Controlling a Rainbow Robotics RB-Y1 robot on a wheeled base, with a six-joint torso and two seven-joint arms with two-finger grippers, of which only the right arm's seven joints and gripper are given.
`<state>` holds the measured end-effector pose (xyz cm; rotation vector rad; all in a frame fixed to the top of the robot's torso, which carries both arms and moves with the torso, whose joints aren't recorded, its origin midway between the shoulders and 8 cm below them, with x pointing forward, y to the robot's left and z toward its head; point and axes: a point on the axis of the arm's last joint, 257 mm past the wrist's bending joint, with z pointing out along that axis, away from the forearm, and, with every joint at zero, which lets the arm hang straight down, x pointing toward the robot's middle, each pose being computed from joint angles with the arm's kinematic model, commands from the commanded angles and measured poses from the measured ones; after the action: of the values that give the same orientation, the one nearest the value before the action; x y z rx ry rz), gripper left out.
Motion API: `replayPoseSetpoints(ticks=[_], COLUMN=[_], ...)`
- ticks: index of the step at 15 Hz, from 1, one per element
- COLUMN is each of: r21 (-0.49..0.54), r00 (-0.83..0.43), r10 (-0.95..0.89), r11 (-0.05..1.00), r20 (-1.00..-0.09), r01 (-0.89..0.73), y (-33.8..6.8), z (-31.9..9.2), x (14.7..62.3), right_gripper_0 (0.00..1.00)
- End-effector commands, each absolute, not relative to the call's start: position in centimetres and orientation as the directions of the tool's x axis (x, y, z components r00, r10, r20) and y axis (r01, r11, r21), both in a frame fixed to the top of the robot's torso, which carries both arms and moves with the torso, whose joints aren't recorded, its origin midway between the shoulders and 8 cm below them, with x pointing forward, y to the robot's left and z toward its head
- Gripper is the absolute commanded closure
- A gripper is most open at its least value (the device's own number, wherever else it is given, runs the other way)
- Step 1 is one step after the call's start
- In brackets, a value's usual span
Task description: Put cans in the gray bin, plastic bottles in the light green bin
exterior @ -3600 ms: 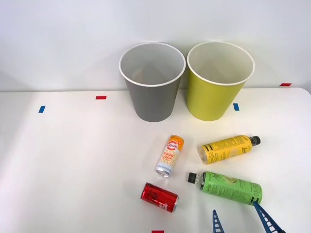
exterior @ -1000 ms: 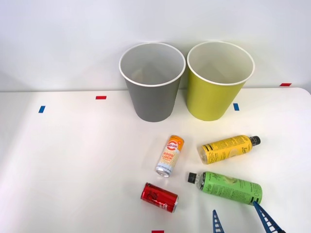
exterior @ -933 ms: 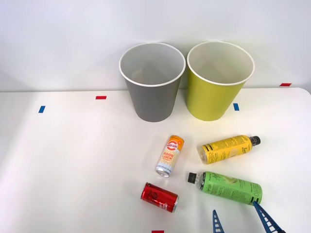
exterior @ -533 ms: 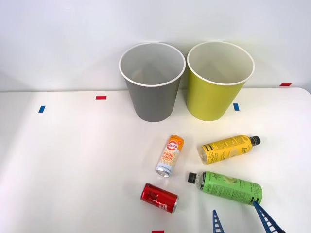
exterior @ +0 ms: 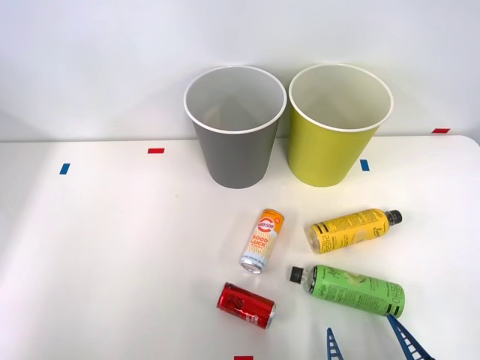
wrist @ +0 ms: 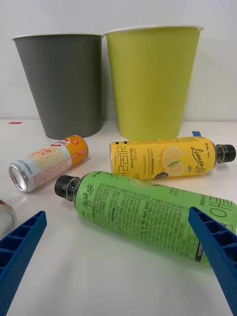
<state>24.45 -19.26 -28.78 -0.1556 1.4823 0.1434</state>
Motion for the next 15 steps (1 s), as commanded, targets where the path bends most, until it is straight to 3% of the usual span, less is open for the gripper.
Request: replayPoseSetpoints(ticks=[1, 4, 10, 15], r21=[-0.054, -0.084, 0.013, -0.056], r00=[0.120, 0.091, -0.113, -0.264], r10=[-0.029, -0.062, -0.026, -0.174], r11=[0.976, 0.961, 0.942, 0.914], r20=[-0.992, -0.994, -0.993, -0.949], r01=[-0.209, -0.263, -0.334, -0.402], y=[-19.8, -19.5, -18.2, -17.4], z=[-27.8, -26.1, -22.8, -20.9], x=[25.4, 25.9, 26.8, 27.7], right_gripper_0=[0.00, 0.00, 0.00, 0.00])
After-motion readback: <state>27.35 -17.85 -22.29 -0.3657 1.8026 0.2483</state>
